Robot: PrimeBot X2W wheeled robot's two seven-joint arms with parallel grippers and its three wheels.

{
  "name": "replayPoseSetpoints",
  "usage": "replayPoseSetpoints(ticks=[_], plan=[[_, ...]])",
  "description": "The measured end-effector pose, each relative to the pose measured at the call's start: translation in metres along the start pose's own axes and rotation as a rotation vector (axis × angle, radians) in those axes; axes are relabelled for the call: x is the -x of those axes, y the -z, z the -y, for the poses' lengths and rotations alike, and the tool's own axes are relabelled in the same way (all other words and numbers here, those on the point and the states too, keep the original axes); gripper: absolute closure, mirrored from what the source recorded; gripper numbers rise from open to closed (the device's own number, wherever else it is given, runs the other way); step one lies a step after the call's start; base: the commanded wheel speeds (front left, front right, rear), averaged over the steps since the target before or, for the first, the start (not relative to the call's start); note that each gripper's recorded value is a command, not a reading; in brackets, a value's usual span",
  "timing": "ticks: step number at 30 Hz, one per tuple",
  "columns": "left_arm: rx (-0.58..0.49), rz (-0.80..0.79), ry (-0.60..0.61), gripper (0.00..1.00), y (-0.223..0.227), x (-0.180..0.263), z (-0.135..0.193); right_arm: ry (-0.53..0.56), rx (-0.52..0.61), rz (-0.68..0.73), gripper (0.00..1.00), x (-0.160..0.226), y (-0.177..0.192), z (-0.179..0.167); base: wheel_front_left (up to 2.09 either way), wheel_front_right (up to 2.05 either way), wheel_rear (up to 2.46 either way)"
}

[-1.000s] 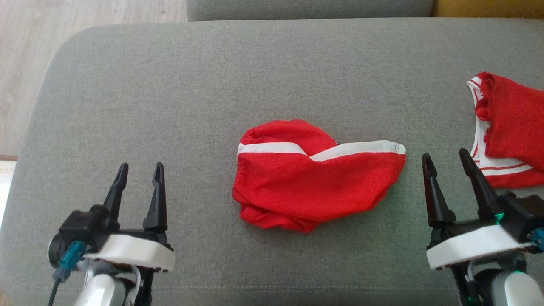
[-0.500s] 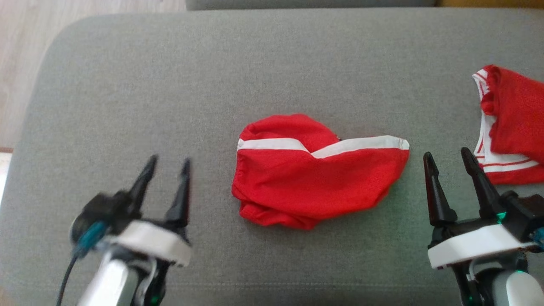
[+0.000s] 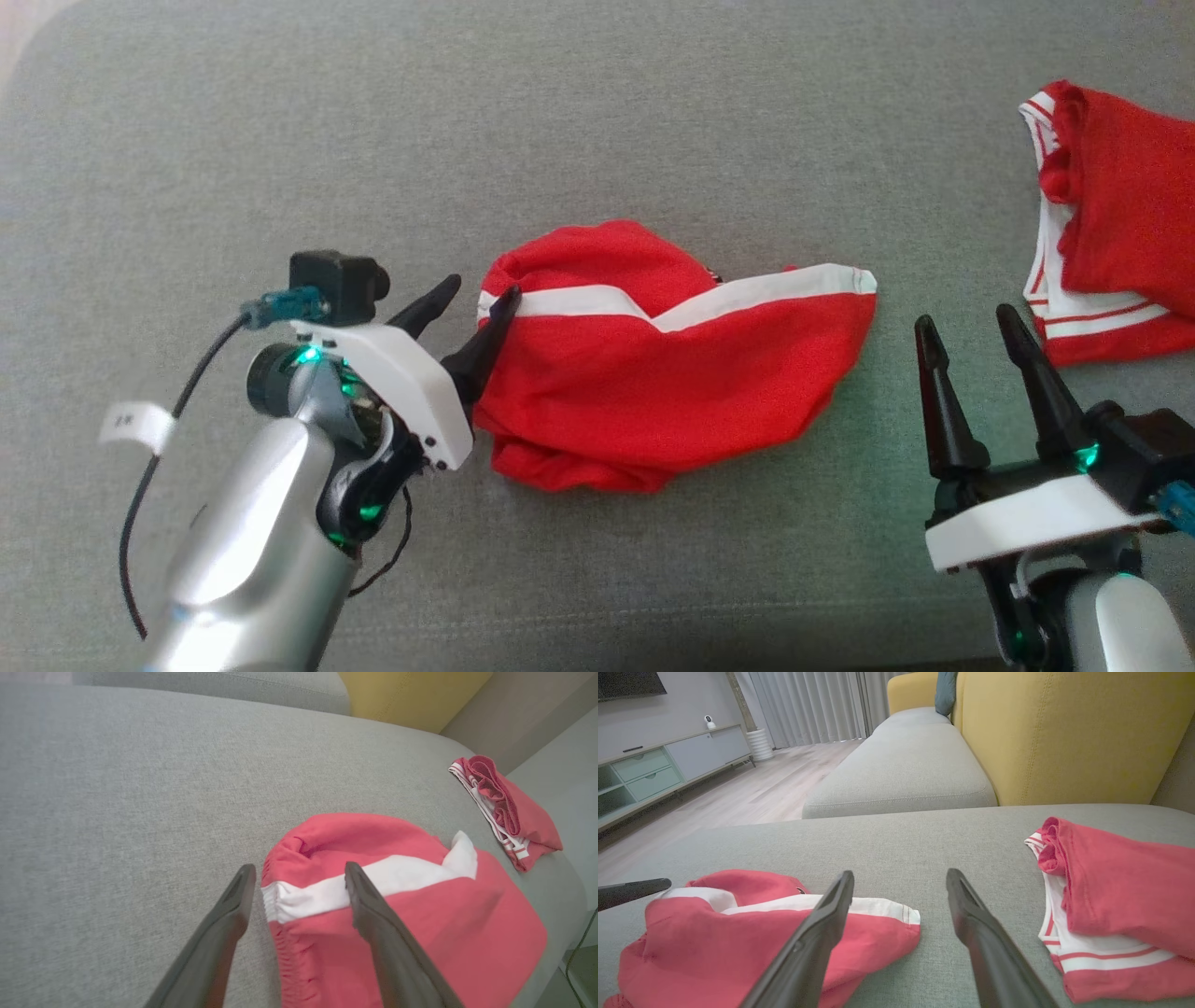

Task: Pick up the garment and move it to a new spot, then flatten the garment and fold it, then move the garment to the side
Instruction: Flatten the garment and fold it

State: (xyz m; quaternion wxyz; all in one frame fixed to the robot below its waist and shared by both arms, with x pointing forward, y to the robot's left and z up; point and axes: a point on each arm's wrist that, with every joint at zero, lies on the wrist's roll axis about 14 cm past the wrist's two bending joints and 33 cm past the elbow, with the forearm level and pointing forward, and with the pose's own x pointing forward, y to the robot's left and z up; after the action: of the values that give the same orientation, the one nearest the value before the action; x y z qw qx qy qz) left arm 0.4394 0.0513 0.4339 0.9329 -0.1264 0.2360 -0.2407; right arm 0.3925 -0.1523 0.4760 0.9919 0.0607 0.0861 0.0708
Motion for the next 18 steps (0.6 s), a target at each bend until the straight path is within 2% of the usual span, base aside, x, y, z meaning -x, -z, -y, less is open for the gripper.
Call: replayPoseSetpoints(ticks=[10, 11, 13, 14, 18], plan=[[0.058, -0.139, 0.009, 0.00, 0.028, -0.007, -0.004, 0.018, -0.011, -0.010, 0.00, 0.001, 0.006, 0.006, 0.00, 0.00, 0.00], [0.063, -0.145, 0.014, 0.18, 0.029, -0.007, -0.003, 0.018, -0.012, -0.012, 0.00, 0.000, 0.007, 0.006, 0.00, 0.00, 0.00], [0.061, -0.146, 0.015, 0.90, 0.030, -0.008, -0.004, 0.019, -0.012, -0.015, 0.00, 0.000, 0.008, 0.006, 0.00, 0.00, 0.00], [0.059, -0.140, 0.016, 1.00, 0.029, -0.008, -0.004, 0.019, -0.013, -0.017, 0.00, 0.000, 0.009, 0.006, 0.00, 0.00, 0.00], [0.027, -0.100, 0.018, 1.00, 0.019, -0.011, -0.005, 0.019, -0.014, -0.028, 0.00, -0.002, 0.013, 0.007, 0.00, 0.00, 0.00]])
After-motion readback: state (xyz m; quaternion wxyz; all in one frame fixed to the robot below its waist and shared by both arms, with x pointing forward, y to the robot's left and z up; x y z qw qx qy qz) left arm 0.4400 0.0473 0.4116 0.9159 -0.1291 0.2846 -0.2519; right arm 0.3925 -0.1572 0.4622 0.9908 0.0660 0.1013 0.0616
